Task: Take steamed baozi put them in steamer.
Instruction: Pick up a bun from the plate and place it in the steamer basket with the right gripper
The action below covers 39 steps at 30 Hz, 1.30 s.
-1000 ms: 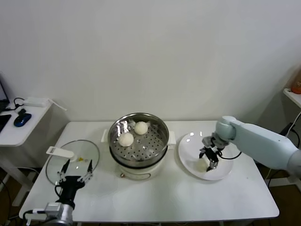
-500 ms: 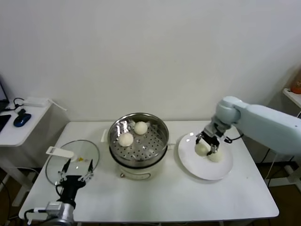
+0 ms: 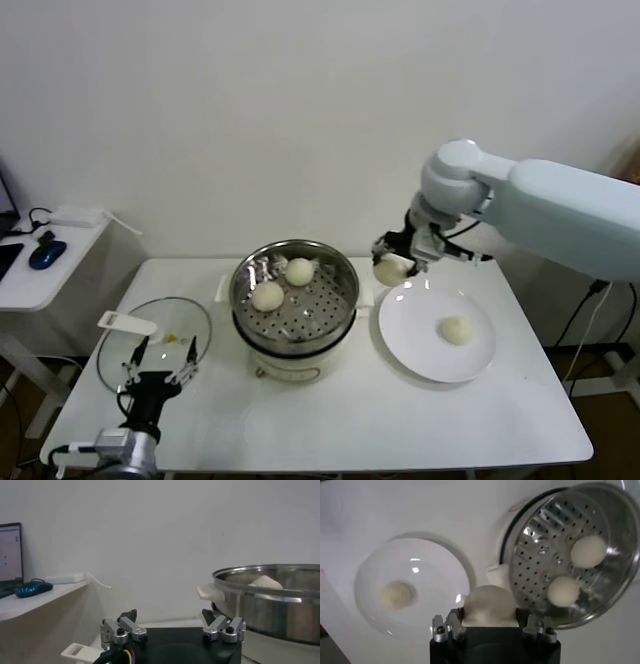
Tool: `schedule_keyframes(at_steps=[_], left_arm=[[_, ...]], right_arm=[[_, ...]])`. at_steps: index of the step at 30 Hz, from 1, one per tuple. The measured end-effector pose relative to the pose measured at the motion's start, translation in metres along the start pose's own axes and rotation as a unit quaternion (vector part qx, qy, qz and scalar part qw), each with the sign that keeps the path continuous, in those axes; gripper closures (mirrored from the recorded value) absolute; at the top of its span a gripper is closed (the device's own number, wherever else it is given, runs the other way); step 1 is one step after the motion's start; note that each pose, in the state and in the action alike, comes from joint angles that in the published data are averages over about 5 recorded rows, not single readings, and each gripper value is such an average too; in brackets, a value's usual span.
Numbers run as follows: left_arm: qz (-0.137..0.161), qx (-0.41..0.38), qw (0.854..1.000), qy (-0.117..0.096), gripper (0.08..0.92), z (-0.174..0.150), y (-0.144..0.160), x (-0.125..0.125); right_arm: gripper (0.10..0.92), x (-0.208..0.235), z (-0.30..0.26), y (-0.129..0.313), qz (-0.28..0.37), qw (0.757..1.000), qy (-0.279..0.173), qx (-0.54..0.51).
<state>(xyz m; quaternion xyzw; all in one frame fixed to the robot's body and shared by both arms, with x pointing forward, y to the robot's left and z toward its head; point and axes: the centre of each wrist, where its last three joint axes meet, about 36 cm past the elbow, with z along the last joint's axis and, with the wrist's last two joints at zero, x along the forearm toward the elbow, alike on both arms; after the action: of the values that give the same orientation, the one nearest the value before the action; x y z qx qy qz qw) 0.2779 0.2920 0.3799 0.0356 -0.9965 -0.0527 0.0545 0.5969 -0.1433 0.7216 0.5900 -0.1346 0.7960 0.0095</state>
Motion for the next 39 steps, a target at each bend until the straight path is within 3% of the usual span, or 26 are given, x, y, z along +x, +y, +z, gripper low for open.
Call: schedule_keyframes(at_steps=[17, 39], left_arm=[[-0.004, -0.002, 1.000, -0.003, 0.177, 0.001, 0.007, 0.001], [-0.006, 0.010, 1.000, 0.003, 0.177, 0.010, 0.009, -0.001]], right_arm=[[0.327, -0.063, -0.047, -0.127, 0.000, 0.989, -0.008, 0.150], [0.327, -0.130, -0.086, -0.157, -0.015, 0.981, -0.046, 0.188]])
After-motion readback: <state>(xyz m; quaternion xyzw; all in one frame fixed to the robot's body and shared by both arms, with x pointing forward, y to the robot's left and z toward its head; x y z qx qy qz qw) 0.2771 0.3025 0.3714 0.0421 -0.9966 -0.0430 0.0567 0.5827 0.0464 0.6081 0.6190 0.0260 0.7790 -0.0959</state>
